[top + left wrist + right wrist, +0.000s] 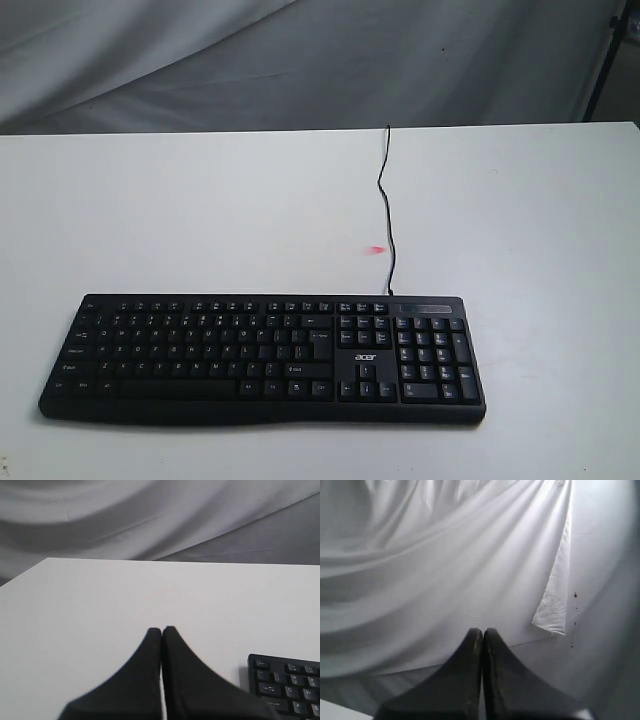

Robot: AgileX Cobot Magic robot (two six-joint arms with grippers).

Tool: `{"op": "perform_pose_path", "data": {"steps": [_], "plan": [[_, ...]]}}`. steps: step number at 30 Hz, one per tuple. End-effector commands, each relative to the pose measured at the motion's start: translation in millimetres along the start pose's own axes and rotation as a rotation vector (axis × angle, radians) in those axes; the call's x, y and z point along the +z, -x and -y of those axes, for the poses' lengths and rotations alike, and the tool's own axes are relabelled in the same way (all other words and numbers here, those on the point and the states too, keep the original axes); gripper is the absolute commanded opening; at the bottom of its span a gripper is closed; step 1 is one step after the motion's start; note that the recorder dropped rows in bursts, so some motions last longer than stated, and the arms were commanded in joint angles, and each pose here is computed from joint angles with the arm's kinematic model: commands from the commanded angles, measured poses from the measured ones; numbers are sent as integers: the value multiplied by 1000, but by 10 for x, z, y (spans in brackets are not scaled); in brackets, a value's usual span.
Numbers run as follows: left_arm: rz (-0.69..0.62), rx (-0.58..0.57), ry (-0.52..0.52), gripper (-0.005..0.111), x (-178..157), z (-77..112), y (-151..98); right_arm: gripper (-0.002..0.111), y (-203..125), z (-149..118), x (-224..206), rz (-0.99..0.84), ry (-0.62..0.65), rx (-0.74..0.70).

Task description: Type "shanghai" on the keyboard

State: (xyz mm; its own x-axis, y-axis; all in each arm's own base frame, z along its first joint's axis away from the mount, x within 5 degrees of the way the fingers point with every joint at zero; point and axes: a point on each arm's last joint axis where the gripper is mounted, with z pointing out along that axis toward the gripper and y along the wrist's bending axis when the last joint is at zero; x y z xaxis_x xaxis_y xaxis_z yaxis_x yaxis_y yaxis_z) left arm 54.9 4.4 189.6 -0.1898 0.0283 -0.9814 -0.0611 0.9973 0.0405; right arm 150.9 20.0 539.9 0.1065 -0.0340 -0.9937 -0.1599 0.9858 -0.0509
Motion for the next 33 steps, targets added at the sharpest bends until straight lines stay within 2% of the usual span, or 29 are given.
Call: {"op": "perform_pose_path", "data": {"steps": [1, 10, 15, 22, 28, 33], "plan": [[10, -3, 2, 1, 1, 0, -5, 0, 109, 24, 269, -71, 10, -48], [10, -3, 2, 1, 1, 0, -5, 0, 127, 56, 827, -199, 54, -191], [10, -3, 2, 1, 1, 0, -5, 0, -64, 64, 1168, -345, 106, -258], [10, -3, 2, 1, 1, 0, -5, 0, -419, 61, 1583, -461, 187, -363], [10, -3, 2, 1, 1, 0, -5, 0, -792, -9, 1847, -579, 336, -402], [10, -3, 2, 1, 1, 0, -5, 0, -1290, -151, 2160, -671, 573, -378]]}}
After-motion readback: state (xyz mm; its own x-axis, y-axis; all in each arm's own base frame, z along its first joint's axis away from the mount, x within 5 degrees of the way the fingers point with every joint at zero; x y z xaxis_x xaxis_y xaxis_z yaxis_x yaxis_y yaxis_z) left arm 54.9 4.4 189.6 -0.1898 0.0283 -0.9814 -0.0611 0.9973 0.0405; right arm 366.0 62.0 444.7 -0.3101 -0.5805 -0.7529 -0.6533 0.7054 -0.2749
